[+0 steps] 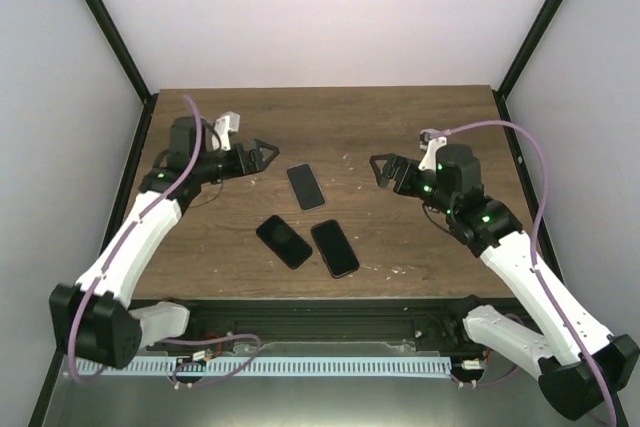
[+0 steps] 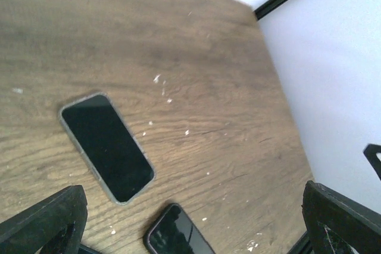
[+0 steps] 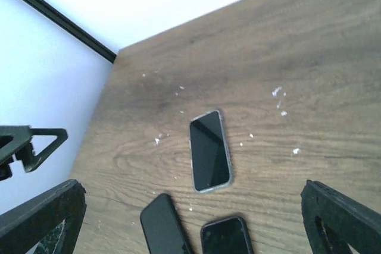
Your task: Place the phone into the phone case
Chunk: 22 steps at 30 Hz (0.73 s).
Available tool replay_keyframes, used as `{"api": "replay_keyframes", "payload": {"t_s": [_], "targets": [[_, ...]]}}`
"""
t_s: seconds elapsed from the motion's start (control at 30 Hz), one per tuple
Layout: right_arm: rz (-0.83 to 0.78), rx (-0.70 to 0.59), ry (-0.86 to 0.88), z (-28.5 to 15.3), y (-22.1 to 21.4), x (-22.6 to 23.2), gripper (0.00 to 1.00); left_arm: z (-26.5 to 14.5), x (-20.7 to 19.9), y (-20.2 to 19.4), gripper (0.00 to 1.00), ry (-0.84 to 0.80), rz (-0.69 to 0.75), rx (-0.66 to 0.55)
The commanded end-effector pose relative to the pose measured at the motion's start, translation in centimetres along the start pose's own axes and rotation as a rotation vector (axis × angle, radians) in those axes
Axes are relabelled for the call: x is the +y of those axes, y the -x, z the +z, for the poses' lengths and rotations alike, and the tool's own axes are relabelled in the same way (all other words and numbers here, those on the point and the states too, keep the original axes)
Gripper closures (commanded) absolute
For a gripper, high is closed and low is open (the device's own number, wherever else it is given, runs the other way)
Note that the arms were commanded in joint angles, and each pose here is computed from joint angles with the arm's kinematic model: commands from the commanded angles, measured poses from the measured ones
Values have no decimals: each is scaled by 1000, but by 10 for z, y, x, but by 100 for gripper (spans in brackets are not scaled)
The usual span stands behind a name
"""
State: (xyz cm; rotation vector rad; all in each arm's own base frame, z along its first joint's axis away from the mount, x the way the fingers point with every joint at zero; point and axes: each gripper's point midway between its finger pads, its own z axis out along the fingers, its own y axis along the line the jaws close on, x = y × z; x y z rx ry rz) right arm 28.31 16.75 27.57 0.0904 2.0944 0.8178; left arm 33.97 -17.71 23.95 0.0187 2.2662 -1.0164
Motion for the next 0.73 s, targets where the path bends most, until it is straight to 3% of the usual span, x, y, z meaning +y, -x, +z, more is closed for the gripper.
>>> {"api": "replay_keyframes", "payload": {"t_s": [0.0, 0.33, 0.5, 0.7], "targets": [[-50, -65, 25, -27, 33, 25, 0, -47, -36, 14, 0, -29, 106, -90], [-100, -149, 78, -64, 68, 57, 0, -100, -90, 7, 0, -189, 188, -157], [-78, -155, 102, -68, 61, 55, 0, -119, -95, 8, 0, -179, 227, -240], [-54, -142, 125, -67, 58, 57, 0, -122, -92, 1, 0, -173, 236, -247]]}}
